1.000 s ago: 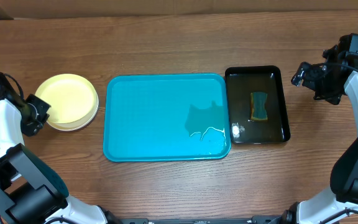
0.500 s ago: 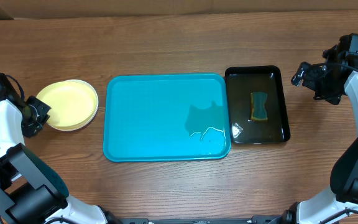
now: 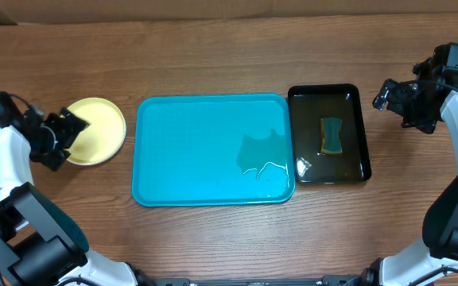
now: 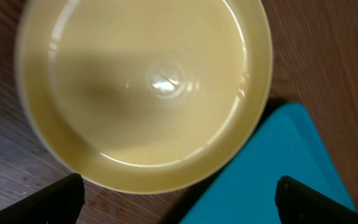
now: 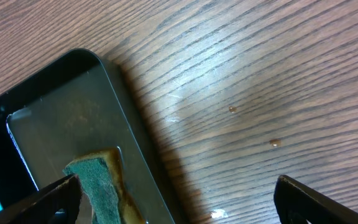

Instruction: Clean dirty plates on tray and stack at the side

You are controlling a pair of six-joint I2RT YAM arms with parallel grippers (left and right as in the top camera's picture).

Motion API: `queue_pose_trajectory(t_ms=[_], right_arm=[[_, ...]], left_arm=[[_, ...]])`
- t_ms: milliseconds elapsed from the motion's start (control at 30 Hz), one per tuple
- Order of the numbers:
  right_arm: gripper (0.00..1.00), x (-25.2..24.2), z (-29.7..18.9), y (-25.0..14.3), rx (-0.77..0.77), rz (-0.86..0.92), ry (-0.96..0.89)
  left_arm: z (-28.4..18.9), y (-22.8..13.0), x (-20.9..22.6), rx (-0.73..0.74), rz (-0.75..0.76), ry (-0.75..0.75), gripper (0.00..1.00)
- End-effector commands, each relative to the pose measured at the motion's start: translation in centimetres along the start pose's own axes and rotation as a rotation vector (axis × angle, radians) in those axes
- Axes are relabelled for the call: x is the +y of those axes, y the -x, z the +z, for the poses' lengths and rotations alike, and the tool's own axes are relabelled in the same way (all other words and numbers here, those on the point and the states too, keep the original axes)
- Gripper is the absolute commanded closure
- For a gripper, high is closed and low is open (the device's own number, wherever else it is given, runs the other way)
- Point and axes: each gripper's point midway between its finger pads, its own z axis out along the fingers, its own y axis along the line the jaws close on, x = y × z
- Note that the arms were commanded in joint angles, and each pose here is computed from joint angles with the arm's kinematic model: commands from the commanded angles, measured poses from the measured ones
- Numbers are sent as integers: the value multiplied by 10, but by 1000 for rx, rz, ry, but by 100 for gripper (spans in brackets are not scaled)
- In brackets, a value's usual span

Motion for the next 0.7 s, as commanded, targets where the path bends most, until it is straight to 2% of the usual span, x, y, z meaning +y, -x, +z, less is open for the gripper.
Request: queue_pose_trajectory(t_ms=[0, 233, 667], right_arm=[[0, 3, -10, 7, -36, -2, 7], [0, 3, -10, 7, -36, -2, 7], [0, 3, -10, 7, -36, -2, 7]], left_arm=[[-2, -20, -36, 60, 90, -116, 0], [4, -31, -51, 83, 133, -122, 0], [4, -31, -52, 84, 135, -122, 0]])
